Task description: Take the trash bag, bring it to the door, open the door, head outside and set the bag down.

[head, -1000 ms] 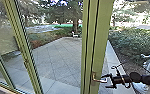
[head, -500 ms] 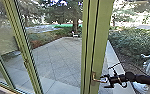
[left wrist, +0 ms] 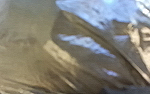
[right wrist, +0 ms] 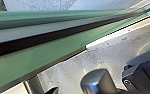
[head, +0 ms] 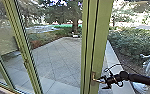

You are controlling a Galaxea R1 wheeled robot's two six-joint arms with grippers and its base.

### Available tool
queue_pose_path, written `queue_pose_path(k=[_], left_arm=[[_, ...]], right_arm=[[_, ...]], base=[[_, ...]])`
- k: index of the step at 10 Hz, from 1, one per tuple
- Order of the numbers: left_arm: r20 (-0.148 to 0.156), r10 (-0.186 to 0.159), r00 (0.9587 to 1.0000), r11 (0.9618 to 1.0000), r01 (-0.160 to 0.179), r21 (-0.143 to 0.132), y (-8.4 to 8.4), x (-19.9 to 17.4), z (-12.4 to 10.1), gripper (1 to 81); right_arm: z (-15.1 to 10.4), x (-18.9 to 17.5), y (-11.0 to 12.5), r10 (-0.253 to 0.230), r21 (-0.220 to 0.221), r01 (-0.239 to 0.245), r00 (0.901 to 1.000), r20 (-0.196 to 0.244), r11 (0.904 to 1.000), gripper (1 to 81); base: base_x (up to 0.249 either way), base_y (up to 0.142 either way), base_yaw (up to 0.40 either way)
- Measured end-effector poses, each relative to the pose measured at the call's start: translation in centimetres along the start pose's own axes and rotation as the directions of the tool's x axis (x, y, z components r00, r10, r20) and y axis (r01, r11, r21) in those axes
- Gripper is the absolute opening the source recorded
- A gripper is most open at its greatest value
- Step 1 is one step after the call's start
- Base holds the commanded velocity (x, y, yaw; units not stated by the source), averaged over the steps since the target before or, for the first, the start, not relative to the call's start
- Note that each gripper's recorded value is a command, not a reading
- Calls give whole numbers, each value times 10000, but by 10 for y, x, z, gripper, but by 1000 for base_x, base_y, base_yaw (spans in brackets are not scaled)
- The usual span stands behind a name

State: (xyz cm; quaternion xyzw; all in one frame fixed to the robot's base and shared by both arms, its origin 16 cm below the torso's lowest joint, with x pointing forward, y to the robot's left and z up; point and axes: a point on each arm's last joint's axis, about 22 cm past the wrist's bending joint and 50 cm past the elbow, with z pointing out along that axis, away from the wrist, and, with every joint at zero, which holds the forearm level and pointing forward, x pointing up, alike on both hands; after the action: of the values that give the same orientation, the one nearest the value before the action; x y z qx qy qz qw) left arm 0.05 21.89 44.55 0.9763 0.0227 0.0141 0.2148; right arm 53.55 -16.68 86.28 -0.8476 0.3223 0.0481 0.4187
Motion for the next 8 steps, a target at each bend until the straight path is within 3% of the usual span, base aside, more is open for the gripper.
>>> queue_pose_path(k=[2,5,7,8], left_arm=[[-24,-58,10000,10000,58,14,-1,0,0,10],[-72,-38,10000,10000,38,17,1,0,2,10],[-82,-32,10000,10000,33,49,0,-1,2,10],[-67,-41,10000,9999,42,113,-3,-2,2,10]], right_arm=[[3,1,6,131,-381,-128,9999,79,9992,811],[11,5,15,400,-855,-419,9989,-234,9955,811],[18,9,22,514,-868,-549,9978,-424,9947,811],[30,14,31,747,-636,-790,9949,-673,9948,811]], base=[[0,0,0],[0,0,0],[0,0,0],[0,0,0]])
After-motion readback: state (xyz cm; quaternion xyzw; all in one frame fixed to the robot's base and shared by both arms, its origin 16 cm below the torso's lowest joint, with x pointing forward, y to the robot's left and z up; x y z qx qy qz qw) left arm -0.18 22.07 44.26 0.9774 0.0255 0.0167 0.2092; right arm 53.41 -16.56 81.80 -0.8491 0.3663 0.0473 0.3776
